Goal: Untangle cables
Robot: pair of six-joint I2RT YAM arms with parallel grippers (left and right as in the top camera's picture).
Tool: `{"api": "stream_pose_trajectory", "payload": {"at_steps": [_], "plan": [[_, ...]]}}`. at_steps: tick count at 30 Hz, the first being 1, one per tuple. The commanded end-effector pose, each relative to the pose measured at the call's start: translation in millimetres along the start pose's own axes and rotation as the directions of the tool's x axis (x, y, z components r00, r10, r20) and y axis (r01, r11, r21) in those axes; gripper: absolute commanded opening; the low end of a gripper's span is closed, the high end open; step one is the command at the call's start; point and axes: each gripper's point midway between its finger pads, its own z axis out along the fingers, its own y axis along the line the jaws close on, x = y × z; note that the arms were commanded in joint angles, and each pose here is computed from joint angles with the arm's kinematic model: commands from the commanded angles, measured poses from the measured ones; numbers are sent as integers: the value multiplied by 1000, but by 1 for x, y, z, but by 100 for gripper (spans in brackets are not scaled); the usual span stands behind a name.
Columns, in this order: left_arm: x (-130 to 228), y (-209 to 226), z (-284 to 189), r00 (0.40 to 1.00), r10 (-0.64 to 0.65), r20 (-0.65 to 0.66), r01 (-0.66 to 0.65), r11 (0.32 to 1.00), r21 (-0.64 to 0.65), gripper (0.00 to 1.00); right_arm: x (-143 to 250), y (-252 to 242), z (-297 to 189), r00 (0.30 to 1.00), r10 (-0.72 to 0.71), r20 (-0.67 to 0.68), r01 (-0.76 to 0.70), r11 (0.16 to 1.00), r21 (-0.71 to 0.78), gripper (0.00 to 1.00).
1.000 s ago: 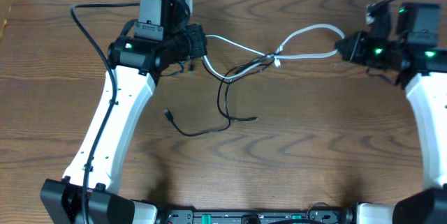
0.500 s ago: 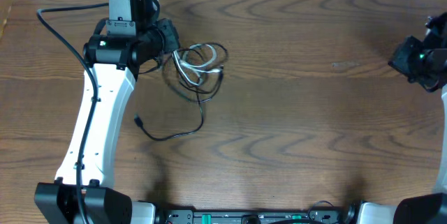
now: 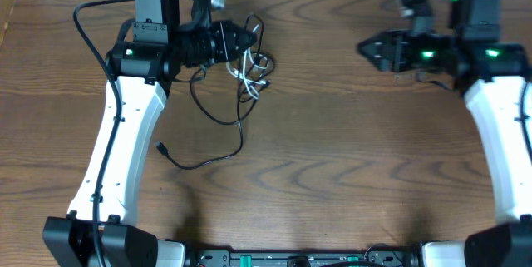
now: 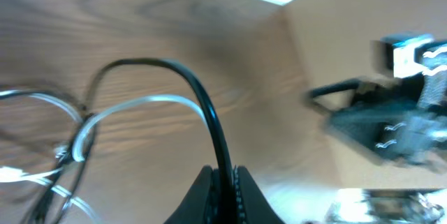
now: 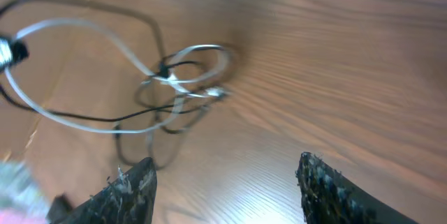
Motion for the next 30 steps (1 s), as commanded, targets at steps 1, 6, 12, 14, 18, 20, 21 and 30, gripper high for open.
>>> {"api": "stream_pose_trajectory", "payload": {"at_steps": [1, 6, 12, 14, 18, 20, 21, 30], "plan": [[-5, -33, -2, 979, -198, -48, 204, 964, 173, 7, 8, 30, 30, 998, -48, -47, 39, 983, -177, 61], [-31, -70, -12, 954, -293, -58, 295, 896, 332, 8, 11, 50, 64, 992, -108, -57, 87, 950, -299, 61], [-48, -82, -18, 929, -366, -47, 355, 854, 380, 7, 10, 72, 80, 983, -180, -30, 159, 924, -347, 61], [-49, -82, -18, 918, -393, -58, 384, 842, 378, 8, 10, 78, 82, 981, -195, -23, 174, 918, -356, 61], [-50, -83, -19, 903, -424, -67, 417, 827, 378, 8, 16, 88, 88, 977, -208, -37, 180, 910, -373, 61], [-50, -83, -19, 898, -435, -71, 428, 820, 380, 8, 18, 92, 92, 975, -218, -38, 188, 905, -381, 61], [-51, -84, -20, 896, -438, -71, 430, 817, 384, 7, 19, 94, 94, 974, -225, -39, 193, 902, -386, 61], [-56, -82, -19, 876, -478, -60, 463, 801, 380, 8, 33, 121, 101, 943, -331, -20, 285, 838, -465, 52]]}}
